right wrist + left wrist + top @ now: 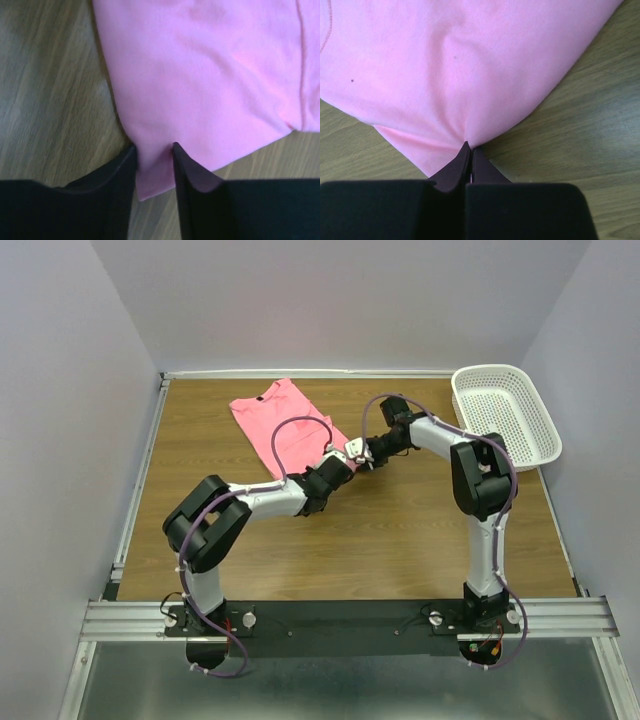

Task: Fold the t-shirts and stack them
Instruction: Fold the tshirt

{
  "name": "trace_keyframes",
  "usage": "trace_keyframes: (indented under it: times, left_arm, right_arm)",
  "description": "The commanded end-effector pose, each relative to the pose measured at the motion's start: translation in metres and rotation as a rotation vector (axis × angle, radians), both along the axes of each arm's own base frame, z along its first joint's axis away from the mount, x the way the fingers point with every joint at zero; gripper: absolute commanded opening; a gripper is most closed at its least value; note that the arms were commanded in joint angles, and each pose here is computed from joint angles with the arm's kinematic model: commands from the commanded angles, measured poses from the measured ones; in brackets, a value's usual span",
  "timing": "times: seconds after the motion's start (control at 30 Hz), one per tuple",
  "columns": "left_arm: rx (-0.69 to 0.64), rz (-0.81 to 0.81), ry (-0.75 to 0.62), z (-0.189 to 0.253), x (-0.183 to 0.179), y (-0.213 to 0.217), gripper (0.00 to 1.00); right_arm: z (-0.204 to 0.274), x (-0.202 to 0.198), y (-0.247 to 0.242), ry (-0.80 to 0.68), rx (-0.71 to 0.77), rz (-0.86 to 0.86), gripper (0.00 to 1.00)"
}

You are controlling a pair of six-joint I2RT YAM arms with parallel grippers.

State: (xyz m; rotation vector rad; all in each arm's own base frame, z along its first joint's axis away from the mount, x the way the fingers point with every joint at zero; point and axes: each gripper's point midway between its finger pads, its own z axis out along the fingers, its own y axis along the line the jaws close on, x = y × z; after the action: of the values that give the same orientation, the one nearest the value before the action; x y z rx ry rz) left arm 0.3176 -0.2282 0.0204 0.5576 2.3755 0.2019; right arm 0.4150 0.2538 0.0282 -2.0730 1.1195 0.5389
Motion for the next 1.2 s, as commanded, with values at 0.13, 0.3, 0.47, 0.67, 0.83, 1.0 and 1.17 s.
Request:
trace_keyframes:
  times: [0.13,0.3,0.47,0.67,0.83,1.0,1.17]
  left_arm:
    - [-0.088,-0.083,0.128,-0.017,-0.031,-0.011,0.0]
    - [-0.146,-0.139,0.151,-0.017,-0.044,-0.023,0.0]
    - [-0.243,-0.245,0.182,-0.009,-0.069,-0.053,0.0]
    - [-0.349,-0.409,0.249,0.0,-0.123,-0.095,0.0]
    - [-0.384,-0.503,0.288,0.007,-0.165,-0.113,0.0]
    - [-0.374,-0.525,0.285,0.015,-0.17,-0.109,0.0]
    - [-0.359,-0.573,0.188,0.048,-0.15,-0.116,0.0]
  right_arm:
    - [-0.036,-0.006,-0.012,0.064,-0.125,-0.035,0.01]
    - [-0.033,-0.04,-0.03,0.057,-0.15,0.009,0.01]
    - [-0.024,-0.084,-0.057,0.06,-0.186,0.028,0.01]
    - [-0.012,-0.143,-0.084,0.101,-0.213,0.0,0.01]
    - [0.014,-0.162,-0.106,0.096,-0.179,-0.124,0.0]
    - [0.032,-0.152,-0.112,0.111,-0.142,-0.23,0.0]
    - [0.059,-0.124,-0.092,0.141,-0.05,-0.267,0.0]
